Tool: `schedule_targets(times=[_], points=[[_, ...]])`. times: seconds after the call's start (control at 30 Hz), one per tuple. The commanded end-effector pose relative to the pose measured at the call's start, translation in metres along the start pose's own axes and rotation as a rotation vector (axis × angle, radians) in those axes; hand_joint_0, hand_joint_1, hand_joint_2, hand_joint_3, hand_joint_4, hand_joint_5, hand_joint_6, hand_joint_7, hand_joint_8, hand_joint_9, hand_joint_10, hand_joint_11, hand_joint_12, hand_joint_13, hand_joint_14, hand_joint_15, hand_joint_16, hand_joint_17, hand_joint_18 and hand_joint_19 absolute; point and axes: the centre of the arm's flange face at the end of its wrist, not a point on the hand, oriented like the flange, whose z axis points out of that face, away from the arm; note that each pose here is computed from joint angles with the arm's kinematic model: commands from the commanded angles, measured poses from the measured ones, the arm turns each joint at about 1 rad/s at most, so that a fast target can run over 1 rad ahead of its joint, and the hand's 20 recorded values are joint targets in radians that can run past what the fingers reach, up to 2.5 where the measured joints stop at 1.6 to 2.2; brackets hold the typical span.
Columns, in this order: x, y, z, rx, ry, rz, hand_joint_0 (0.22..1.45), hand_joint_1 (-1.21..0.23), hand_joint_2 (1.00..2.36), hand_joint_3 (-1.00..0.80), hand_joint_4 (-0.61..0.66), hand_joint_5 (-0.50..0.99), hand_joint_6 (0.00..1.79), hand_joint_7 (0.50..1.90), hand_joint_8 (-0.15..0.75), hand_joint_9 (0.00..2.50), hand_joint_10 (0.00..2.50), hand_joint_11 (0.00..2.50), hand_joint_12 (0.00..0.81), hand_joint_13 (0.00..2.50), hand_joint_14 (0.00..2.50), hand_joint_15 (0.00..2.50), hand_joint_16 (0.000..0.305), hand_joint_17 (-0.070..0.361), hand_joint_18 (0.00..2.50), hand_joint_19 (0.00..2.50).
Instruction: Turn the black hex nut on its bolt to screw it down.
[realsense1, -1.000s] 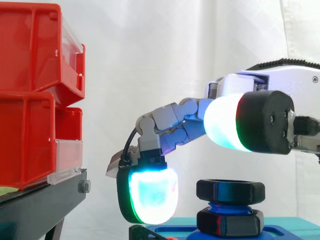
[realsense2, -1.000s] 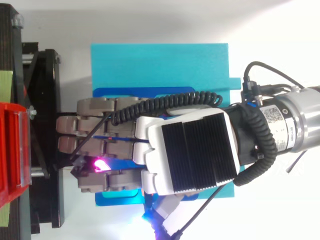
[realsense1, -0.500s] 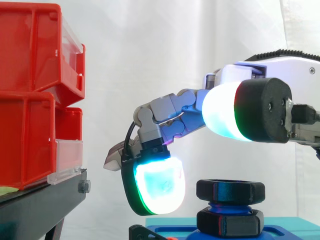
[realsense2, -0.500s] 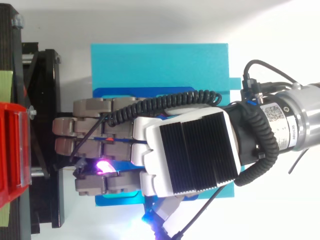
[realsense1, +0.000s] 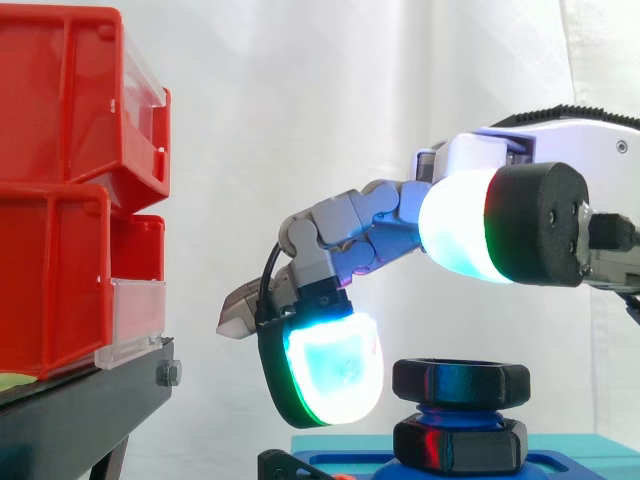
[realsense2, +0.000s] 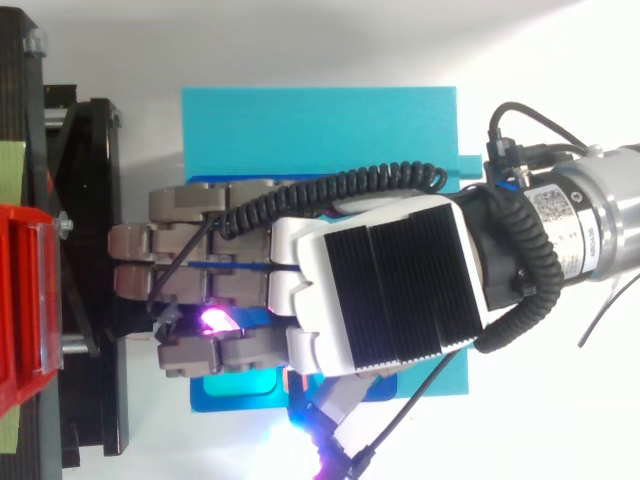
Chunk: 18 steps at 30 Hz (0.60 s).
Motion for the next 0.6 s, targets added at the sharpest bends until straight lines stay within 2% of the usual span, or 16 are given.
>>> schedule_targets(times=[0.0,0.37,0.57], points=[[0.001,-0.005,-0.003,-0.004,0.005,0.0,0.48,-0.04,1.0,-0.5,0.17,-0.04,0.59,1.43,0.265,0.57,0.0,0.03,0.33,0.48,0.0,0.0,0.058,0.131,0.45,0.27],[0.0,-0.024,-0.012,-0.022,0.006,-0.004,0.49,-0.04,1.0,-0.5,0.17,-0.04,0.6,1.42,0.265,0.58,0.0,0.03,0.33,0.49,0.0,0.0,0.058,0.13,0.45,0.26],[0.0,-0.035,-0.019,-0.042,0.006,-0.006,0.48,-0.02,1.0,-0.5,0.16,-0.04,0.61,1.41,0.265,0.58,0.0,0.04,0.331,0.48,0.0,0.0,0.058,0.131,0.45,0.26]])
